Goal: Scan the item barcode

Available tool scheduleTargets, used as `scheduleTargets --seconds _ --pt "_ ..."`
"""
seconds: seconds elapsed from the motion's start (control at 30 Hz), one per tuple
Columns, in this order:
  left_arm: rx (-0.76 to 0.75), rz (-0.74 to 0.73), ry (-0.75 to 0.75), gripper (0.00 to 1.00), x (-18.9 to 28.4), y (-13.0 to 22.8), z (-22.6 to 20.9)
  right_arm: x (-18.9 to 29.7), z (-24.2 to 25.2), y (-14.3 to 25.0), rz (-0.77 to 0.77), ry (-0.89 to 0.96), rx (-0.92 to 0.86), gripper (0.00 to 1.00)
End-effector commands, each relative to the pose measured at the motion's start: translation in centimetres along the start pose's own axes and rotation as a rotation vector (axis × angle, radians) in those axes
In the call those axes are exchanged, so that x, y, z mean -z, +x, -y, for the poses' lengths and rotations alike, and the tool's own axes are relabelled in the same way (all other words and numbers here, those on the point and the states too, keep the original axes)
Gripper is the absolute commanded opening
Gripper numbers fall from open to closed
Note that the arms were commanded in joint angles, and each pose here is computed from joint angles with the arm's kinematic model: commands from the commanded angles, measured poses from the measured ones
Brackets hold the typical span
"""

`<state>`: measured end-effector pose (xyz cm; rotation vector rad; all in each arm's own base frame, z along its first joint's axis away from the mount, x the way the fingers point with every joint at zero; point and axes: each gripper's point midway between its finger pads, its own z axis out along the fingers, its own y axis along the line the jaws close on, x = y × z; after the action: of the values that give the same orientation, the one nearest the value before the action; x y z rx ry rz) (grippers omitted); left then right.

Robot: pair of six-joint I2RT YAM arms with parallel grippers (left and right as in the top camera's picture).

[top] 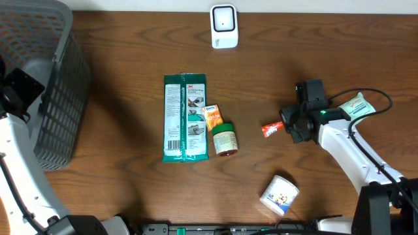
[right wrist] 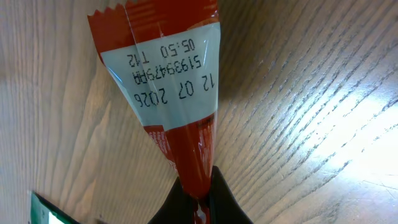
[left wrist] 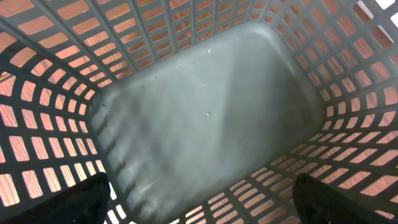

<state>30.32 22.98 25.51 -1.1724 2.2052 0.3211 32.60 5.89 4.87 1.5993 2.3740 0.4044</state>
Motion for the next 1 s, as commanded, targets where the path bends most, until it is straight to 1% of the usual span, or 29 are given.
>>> scheduleTargets --seconds 0.0,0.23,0.37,0.67,0.7,0.77,0.9,0.97 --pt "-0.01 0.005 -0.006 0.93 0.0 -0.4 -0.1 0.2 -0.4 0.0 0.011 -0.006 0.019 0.01" --pt "-0.01 0.005 -0.006 0.93 0.0 -0.4 -0.1 0.2 -0.3 0.3 -0.007 -0.002 0.018 0.05" --pt "-0.01 0.005 -0.006 0.93 0.0 -0.4 -0.1 0.2 -0.3 0.5 -0.016 -0.006 0.017 0.01" --pt "-0.005 0.004 0.011 0.93 0.0 -0.4 0.2 0.2 -0.2 0.5 -0.017 0.0 0.014 0.03" --pt "0.025 -0.021 0.064 0.93 0.1 0.1 1.1 0.2 -0.2 0.5 -0.016 0.0 0.014 0.03" --pt "0.089 -0.123 0.224 0.93 0.6 1.9 3.8 0.2 -0.2 0.5 -0.016 -0.001 0.014 0.03" --pt "0.101 -0.28 0.475 0.94 2.6 4.4 7.8 0.2 -0.2 0.5 -0.016 -0.002 0.013 0.03" --pt "0.099 -0.336 0.544 0.94 3.4 5.5 9.0 0.2 -0.3 0.5 -0.016 -0.004 0.014 0.03"
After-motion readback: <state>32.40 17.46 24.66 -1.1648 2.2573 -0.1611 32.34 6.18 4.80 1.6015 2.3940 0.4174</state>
